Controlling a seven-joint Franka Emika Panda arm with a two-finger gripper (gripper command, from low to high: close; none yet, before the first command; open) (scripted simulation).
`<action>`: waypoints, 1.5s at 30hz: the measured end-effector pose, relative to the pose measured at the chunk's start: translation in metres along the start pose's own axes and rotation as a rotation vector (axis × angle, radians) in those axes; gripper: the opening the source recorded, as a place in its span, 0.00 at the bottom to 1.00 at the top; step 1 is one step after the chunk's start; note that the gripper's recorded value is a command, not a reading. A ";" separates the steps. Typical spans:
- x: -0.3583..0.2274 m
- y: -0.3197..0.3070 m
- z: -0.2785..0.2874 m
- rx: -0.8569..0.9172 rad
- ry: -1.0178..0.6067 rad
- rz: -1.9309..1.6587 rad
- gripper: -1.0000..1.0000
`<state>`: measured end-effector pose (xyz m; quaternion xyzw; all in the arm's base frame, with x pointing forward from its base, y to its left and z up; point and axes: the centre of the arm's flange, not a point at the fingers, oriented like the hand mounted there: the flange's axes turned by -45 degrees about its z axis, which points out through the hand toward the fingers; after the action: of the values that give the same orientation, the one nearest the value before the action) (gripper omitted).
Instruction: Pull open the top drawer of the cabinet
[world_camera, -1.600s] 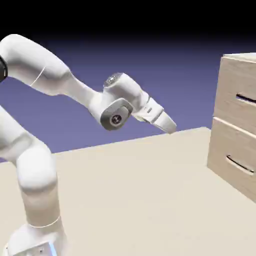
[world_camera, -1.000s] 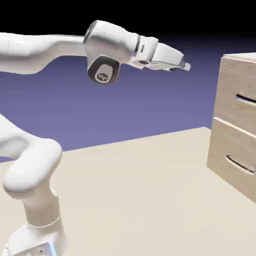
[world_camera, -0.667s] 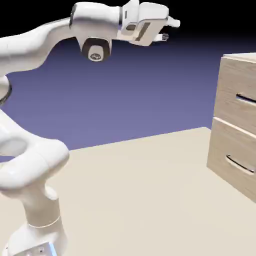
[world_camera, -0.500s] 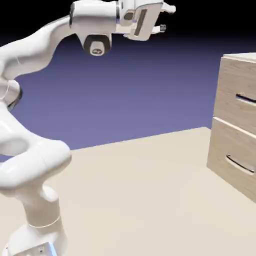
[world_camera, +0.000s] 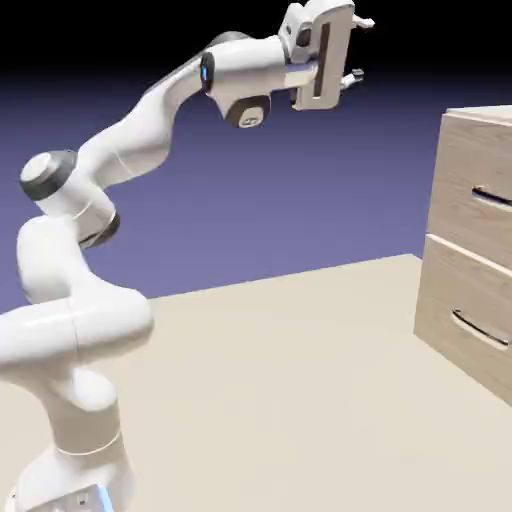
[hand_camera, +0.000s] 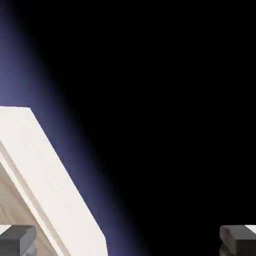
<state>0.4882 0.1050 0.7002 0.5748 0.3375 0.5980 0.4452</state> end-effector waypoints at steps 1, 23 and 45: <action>-0.003 -0.011 0.012 0.006 0.008 -0.032 0.50; -0.188 -0.216 0.220 0.132 0.086 -0.393 0.50; -0.195 -0.200 0.106 0.134 0.085 -0.393 0.00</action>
<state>0.6105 -0.0107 0.4540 0.5005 0.5006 0.4996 0.4993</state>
